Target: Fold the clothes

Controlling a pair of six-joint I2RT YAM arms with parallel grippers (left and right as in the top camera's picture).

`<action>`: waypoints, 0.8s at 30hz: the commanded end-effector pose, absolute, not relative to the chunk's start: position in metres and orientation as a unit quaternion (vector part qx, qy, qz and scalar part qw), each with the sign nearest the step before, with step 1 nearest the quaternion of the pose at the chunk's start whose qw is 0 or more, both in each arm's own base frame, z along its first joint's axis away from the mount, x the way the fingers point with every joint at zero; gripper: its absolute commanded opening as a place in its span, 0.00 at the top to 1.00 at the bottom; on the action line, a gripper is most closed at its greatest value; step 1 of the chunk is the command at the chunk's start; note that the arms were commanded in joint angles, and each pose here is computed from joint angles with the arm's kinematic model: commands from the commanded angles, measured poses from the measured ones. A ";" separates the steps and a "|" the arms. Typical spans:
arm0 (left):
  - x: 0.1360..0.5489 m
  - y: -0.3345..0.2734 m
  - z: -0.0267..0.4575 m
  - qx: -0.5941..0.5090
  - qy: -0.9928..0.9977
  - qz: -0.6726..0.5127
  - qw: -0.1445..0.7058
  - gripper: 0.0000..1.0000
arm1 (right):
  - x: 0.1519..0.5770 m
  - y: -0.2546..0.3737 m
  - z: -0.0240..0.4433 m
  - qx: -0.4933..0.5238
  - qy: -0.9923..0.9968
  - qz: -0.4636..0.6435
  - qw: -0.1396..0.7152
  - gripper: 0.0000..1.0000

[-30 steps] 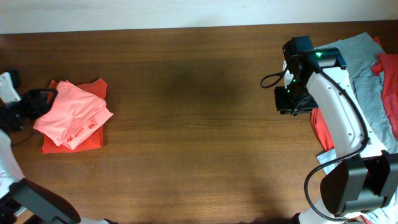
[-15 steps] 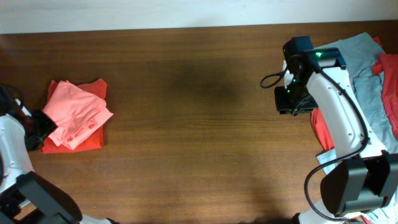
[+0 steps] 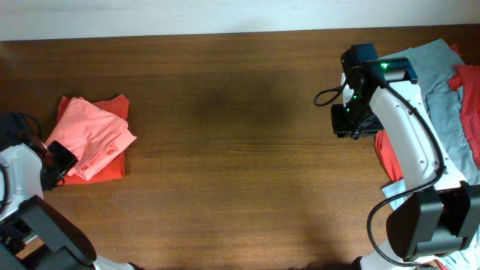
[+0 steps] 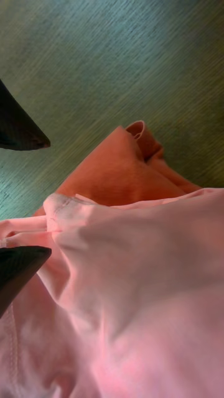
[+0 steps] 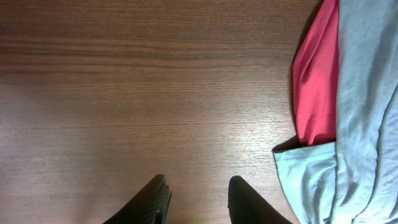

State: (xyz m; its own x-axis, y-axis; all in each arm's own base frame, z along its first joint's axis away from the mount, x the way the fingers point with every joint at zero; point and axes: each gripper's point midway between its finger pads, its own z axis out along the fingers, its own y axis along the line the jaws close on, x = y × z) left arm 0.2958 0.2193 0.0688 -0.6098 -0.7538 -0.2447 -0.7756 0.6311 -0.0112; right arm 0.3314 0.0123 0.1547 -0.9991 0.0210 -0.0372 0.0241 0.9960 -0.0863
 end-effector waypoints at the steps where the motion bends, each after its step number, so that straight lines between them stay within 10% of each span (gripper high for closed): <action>1: 0.297 0.217 0.062 -0.431 0.894 0.042 0.114 0.50 | 0.333 0.009 0.165 0.017 0.998 -0.046 0.035 0.63; 24: 0.316 0.204 0.052 -0.380 0.912 -0.009 0.151 0.54 | 0.332 0.009 0.165 0.017 0.998 -0.046 0.032 0.63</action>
